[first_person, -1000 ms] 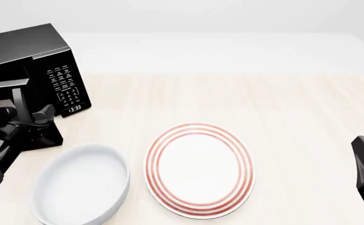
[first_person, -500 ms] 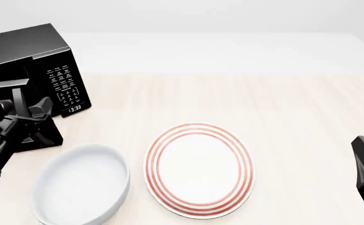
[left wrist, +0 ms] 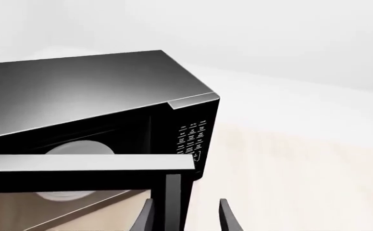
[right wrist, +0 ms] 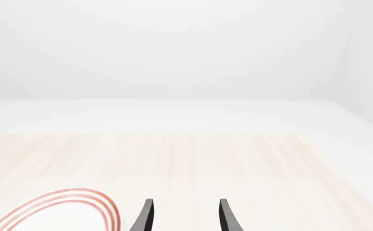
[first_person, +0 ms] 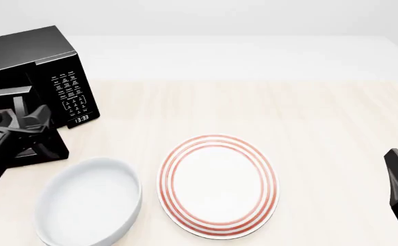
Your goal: Open the microwave.
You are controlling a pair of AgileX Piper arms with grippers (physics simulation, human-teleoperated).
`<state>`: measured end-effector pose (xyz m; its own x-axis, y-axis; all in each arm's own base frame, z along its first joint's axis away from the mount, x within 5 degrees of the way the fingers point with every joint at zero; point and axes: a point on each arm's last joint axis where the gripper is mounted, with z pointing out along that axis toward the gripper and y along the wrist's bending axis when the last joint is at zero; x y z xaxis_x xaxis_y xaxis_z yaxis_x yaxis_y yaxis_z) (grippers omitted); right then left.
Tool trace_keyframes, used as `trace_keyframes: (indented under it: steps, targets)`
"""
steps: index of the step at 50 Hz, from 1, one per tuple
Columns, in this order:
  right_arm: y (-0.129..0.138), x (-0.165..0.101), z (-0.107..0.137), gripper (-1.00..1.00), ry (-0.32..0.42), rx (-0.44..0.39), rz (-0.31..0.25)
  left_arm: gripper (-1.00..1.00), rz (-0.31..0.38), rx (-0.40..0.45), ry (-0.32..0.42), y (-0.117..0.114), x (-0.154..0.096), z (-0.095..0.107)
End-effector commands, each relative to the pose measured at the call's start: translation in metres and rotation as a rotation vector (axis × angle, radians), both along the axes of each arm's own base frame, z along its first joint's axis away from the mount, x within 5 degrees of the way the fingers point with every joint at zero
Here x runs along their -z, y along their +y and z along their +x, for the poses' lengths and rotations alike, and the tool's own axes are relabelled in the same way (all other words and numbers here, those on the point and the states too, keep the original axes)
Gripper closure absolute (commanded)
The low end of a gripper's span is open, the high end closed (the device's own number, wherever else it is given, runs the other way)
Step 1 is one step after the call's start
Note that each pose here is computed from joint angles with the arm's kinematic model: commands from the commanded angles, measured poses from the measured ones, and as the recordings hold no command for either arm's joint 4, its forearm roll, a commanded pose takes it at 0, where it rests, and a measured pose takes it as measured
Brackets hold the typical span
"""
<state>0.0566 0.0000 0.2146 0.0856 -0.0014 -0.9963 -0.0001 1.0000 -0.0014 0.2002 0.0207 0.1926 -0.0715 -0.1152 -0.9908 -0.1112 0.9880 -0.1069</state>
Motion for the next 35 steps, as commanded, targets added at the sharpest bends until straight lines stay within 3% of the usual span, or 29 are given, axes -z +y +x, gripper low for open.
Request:
trace_keyframes:
  steps: [1,35]
  targets:
    - [0.0,0.0,0.0,-1.0,0.0,0.0,0.0,-1.0,0.005,0.003,-0.017,-0.002,-0.008,-0.013]
    - [0.0,0.0,0.0,-1.0,0.0,0.0,0.0,-1.0,0.022,0.012,-0.068,-0.007,-0.031,-0.051]
